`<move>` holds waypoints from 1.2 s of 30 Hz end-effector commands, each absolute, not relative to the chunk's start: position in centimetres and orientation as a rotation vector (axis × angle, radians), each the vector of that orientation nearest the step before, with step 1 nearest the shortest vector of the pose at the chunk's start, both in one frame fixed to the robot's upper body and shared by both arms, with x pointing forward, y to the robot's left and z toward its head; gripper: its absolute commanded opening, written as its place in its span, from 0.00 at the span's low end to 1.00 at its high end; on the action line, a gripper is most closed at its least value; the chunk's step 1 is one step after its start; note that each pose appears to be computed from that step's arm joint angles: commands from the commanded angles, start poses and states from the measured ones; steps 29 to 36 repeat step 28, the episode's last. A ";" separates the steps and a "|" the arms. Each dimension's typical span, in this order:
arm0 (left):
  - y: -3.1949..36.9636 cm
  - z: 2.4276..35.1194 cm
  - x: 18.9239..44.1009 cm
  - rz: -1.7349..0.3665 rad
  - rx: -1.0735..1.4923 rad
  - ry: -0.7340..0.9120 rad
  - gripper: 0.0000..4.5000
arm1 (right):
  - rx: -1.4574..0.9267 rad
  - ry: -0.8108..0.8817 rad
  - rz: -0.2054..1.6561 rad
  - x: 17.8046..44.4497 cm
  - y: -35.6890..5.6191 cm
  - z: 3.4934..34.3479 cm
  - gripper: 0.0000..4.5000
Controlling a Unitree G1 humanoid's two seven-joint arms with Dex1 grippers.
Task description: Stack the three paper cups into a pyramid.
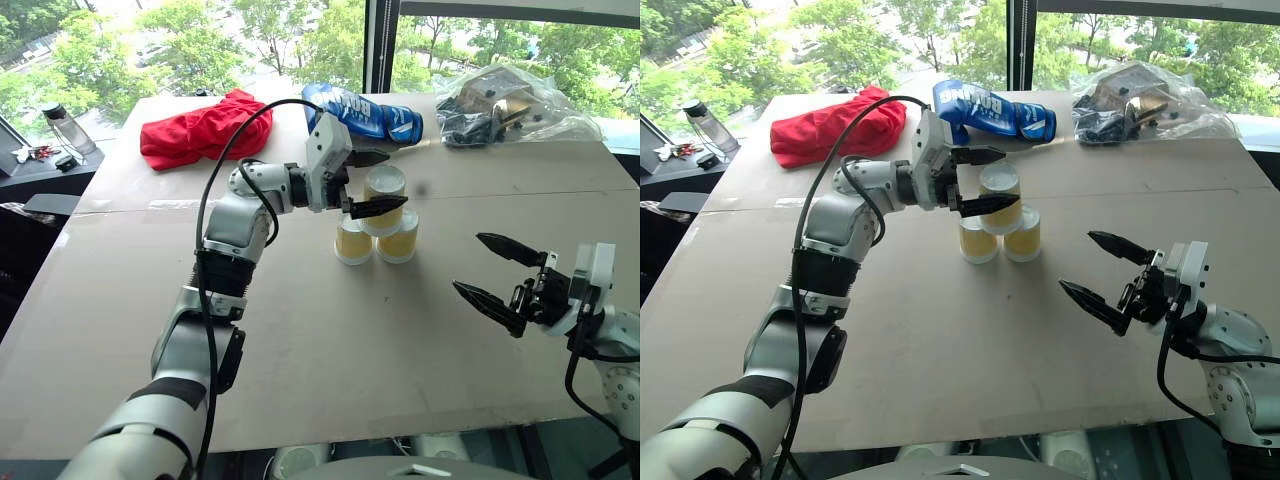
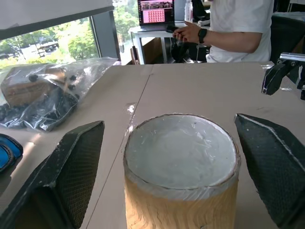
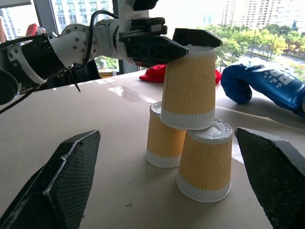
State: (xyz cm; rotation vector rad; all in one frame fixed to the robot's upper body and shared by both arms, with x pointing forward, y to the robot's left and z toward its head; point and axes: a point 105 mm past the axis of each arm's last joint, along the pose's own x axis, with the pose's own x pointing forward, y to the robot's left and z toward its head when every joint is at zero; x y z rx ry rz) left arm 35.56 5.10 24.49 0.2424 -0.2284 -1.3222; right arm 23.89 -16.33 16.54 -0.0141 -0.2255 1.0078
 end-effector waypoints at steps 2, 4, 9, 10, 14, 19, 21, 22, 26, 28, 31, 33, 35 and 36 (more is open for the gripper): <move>5.4 29.0 33.2 -1.350 0.175 -0.407 0.99 | -0.040 -0.268 1.018 23.7 -16.3 17.4 1.00; 5.8 30.8 31.7 -1.371 0.123 -0.476 0.99 | -0.040 -0.264 1.015 23.8 -16.5 17.3 1.00; 8.2 30.3 29.6 -1.306 0.059 -0.418 0.99 | -0.026 -0.252 0.956 24.5 -17.9 16.5 1.00; 9.0 29.0 29.4 -1.269 0.046 -0.367 0.99 | -0.016 -0.248 0.942 24.6 -18.3 16.2 1.00; 12.1 22.5 27.6 -1.110 -0.011 -0.144 0.99 | -0.014 -0.225 0.885 24.8 -19.8 14.6 1.00; 16.0 14.8 26.7 -0.792 0.069 0.036 0.99 | -0.030 -0.138 0.883 24.7 -20.9 11.8 1.00; 16.9 11.4 25.6 -0.722 0.121 0.123 0.99 | -0.042 -0.076 0.869 24.4 -21.6 9.9 1.00; 17.3 9.9 25.1 -0.694 0.136 0.156 0.99 | -0.058 -0.039 0.868 24.1 -21.9 8.8 1.00; 17.2 7.3 23.5 -0.686 0.187 0.191 0.99 | -0.074 0.012 0.845 23.7 -22.9 7.0 1.00; 17.1 7.1 23.2 -0.689 0.186 0.190 0.99 | -0.073 0.009 0.843 23.8 -23.0 6.9 1.00; 17.1 7.1 23.2 -0.689 0.186 0.190 0.99 | -0.073 0.009 0.843 23.8 -23.0 6.9 1.00; 17.1 7.1 23.2 -0.689 0.186 0.190 0.99 | -0.073 0.009 0.843 23.8 -23.0 6.9 1.00; 17.1 7.1 23.2 -0.689 0.186 0.190 0.99 | -0.073 0.009 0.843 23.8 -23.0 6.9 1.00; 17.1 7.1 23.2 -0.689 0.186 0.190 0.99 | -0.073 0.009 0.843 23.8 -23.0 6.9 1.00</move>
